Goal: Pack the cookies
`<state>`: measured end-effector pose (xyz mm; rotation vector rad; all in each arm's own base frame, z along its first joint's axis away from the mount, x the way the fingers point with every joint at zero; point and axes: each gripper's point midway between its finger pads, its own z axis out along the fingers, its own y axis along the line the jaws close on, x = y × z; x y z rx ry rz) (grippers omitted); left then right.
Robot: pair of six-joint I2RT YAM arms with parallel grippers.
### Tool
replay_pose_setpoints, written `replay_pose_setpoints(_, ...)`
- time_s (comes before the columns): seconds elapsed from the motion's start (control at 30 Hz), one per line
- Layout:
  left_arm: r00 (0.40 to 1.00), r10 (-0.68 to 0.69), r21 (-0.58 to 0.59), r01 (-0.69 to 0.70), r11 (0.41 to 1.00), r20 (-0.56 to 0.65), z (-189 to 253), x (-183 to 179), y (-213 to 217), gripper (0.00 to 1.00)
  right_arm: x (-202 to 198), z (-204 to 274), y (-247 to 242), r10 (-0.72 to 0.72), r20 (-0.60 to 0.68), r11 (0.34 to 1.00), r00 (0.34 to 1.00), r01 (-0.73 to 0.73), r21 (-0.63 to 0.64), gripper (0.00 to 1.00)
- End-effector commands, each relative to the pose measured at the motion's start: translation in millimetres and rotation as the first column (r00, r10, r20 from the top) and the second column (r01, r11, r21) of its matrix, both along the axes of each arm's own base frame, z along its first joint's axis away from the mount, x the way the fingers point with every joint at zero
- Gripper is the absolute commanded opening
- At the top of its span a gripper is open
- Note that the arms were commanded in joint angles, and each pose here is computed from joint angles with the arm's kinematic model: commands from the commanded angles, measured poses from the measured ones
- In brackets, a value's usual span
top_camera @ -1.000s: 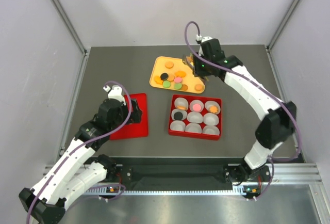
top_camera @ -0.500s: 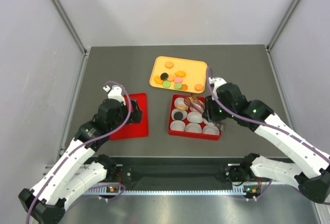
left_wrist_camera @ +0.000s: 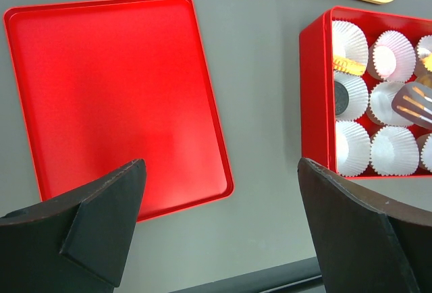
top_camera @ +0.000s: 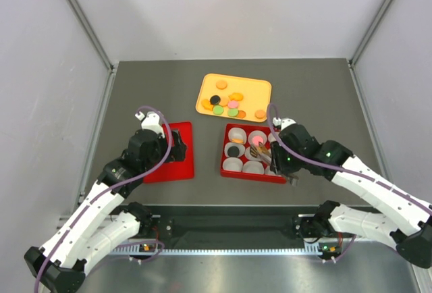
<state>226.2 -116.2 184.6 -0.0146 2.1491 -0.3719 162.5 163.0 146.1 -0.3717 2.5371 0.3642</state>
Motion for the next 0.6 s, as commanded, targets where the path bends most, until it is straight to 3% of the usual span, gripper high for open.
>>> replay_pose_setpoints(0.0,1.000,-0.015,-0.017,0.015,1.000,0.025,6.5,1.5,-4.1,0.99,4.7,11.9,3.0,-0.020,0.052,0.999,0.998,0.018,0.034,0.35)
replay_pose_setpoints(0.57,0.999,-0.016,-0.022,0.017,1.000,0.036,9.4,0.7,-4.4,0.99,8.2,28.5,6.3,-0.026,0.087,0.997,0.996,0.020,0.073,0.47)
